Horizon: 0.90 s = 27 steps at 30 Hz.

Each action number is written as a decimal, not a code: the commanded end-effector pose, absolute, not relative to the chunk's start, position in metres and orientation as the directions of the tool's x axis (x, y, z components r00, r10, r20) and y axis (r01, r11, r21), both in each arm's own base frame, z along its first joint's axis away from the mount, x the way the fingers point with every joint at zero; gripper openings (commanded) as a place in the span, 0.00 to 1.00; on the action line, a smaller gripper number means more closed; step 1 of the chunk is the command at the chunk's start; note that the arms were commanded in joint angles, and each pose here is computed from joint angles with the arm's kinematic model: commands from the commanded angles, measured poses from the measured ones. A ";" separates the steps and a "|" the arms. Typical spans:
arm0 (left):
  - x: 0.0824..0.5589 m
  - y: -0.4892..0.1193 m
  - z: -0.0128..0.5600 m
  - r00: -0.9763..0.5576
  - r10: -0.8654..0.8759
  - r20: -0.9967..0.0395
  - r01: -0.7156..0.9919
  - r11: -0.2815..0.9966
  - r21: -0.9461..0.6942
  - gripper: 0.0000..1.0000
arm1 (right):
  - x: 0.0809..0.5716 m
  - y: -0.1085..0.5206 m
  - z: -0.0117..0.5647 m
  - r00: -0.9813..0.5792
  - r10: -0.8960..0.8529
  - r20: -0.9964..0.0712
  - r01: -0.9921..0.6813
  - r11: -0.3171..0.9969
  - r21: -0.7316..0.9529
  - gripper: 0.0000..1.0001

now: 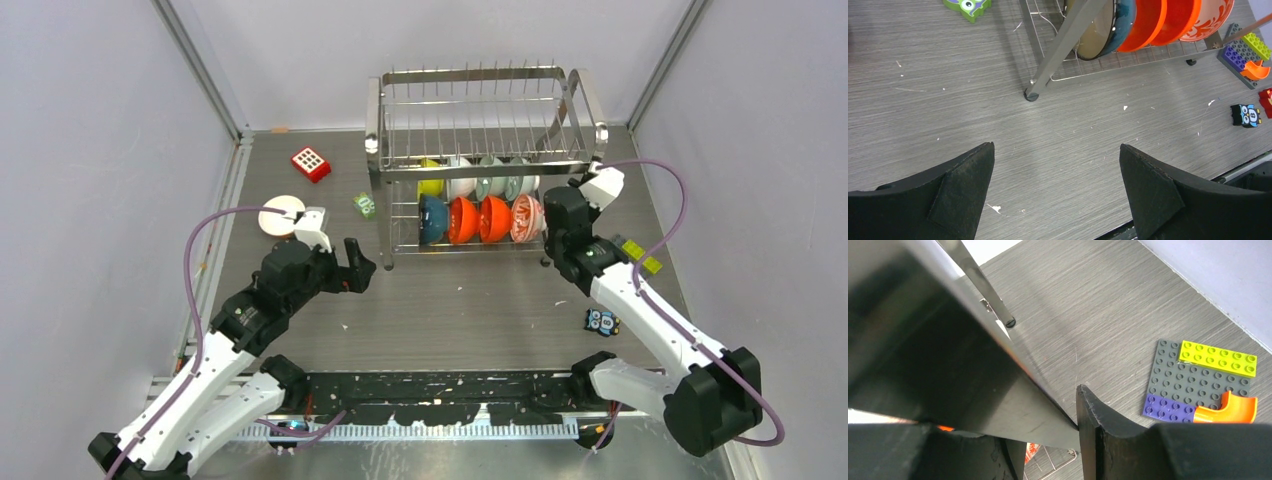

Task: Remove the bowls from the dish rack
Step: Adjust the dish rack at the center of the board.

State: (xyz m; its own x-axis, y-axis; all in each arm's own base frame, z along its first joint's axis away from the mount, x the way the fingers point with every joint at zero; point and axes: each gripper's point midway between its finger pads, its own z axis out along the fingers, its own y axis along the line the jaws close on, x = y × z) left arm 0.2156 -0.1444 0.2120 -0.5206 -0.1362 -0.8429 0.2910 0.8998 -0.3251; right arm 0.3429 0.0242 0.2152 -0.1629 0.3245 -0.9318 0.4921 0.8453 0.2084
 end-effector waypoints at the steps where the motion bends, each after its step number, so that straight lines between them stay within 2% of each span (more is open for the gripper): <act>1: 0.219 -0.145 0.224 -0.479 -0.163 -0.862 0.300 0.893 -0.335 0.96 | 0.335 0.051 0.214 -0.120 0.505 -0.855 0.468 0.788 0.400 0.22; 13: 0.221 -0.144 0.227 -0.458 -0.176 -0.871 0.298 0.893 -0.337 0.96 | 0.311 0.081 0.197 -0.147 0.584 -0.798 0.469 0.752 0.464 0.24; 27: 0.221 -0.140 0.228 -0.443 -0.176 -0.879 0.290 0.899 -0.327 0.96 | 0.314 0.119 0.199 -0.181 0.599 -0.780 0.421 0.764 0.488 0.28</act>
